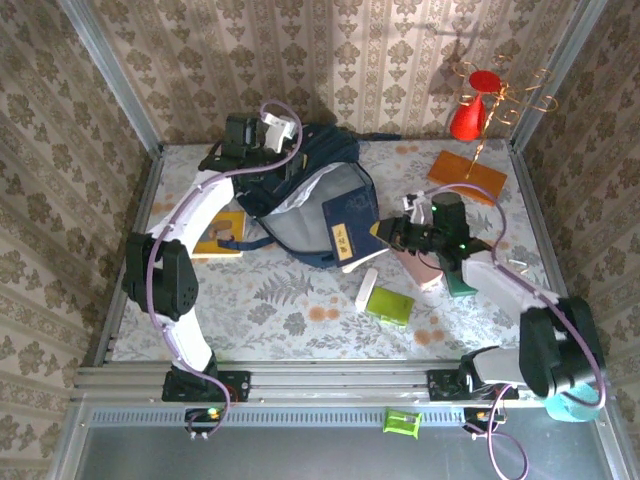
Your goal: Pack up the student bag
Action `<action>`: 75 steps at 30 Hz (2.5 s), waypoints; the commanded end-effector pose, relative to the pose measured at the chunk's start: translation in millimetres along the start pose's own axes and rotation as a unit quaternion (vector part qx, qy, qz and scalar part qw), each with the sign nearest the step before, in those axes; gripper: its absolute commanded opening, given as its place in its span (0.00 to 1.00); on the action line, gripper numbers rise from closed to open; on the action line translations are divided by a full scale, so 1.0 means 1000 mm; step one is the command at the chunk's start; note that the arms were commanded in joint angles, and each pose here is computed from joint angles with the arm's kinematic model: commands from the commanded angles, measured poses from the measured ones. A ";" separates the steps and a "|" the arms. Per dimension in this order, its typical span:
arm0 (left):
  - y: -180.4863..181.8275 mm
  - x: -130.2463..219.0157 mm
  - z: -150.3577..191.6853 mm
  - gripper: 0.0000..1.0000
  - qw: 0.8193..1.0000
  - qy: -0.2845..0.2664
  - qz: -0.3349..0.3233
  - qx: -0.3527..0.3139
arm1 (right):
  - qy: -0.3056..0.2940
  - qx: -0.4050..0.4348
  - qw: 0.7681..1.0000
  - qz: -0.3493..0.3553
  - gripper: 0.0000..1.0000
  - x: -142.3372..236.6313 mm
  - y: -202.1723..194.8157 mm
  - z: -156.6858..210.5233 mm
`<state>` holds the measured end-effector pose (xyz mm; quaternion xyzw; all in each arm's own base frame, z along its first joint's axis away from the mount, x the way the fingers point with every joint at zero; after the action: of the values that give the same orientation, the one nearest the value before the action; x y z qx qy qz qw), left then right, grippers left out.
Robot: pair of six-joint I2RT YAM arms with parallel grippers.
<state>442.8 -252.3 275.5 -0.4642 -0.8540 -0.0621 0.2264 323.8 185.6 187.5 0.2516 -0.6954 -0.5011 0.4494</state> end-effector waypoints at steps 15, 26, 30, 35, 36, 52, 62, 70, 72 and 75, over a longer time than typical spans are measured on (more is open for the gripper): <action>-0.015 0.024 -0.061 0.00 0.994 -0.090 0.045 -0.032 | -0.118 -0.103 0.985 -0.071 0.00 -0.108 0.045 -0.112; -0.019 0.021 -0.067 0.00 0.994 -0.098 0.049 -0.022 | -0.317 -0.143 0.936 -0.051 0.00 -0.171 0.047 -0.147; -0.020 0.019 -0.066 0.00 0.994 -0.096 0.052 -0.020 | -0.364 -0.154 0.917 -0.054 0.00 -0.200 0.045 -0.147; -0.020 0.019 -0.067 0.00 0.994 -0.097 0.050 -0.019 | -0.354 -0.143 0.924 -0.022 0.13 -0.224 0.037 -0.136; -0.019 0.020 -0.067 0.00 0.994 -0.097 0.048 -0.019 | -0.354 -0.137 0.925 -0.008 0.19 -0.222 0.033 -0.132; -0.011 -0.015 -0.044 0.00 0.996 -0.073 0.050 -0.016 | -0.292 0.022 0.955 0.032 0.46 -0.073 0.029 -0.067; -0.007 -0.012 0.006 0.57 1.000 -0.022 -0.003 0.000 | -0.276 0.190 0.933 0.128 0.49 -0.002 0.037 -0.026; 0.056 0.111 0.153 0.75 0.925 0.025 -0.291 0.245 | -0.225 0.227 0.939 0.127 0.50 -0.029 0.037 -0.006; 0.060 0.139 0.188 0.84 0.898 0.023 -0.335 0.286 | -0.217 0.227 0.941 0.123 0.50 -0.035 0.035 -0.005; 0.062 0.175 0.231 0.93 0.853 0.016 -0.404 0.329 | -0.208 0.221 0.945 0.120 0.50 -0.048 0.027 -0.005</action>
<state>353.3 -40.8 159.0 -0.0717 -0.9357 0.0925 0.3328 348.2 220.1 194.0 0.1272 -0.8924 -0.3227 0.2887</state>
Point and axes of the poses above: each hand's point on the last joint's axis, 136 mm out from that joint toward the fingers, its own x axis back along the fingers, its own y axis along the line the jaws close on, z = x × y, the point moved 2 cm from there along x, back along the fingers, and after that the axes turned 15 degrees about -x, right-handed, at the moved point
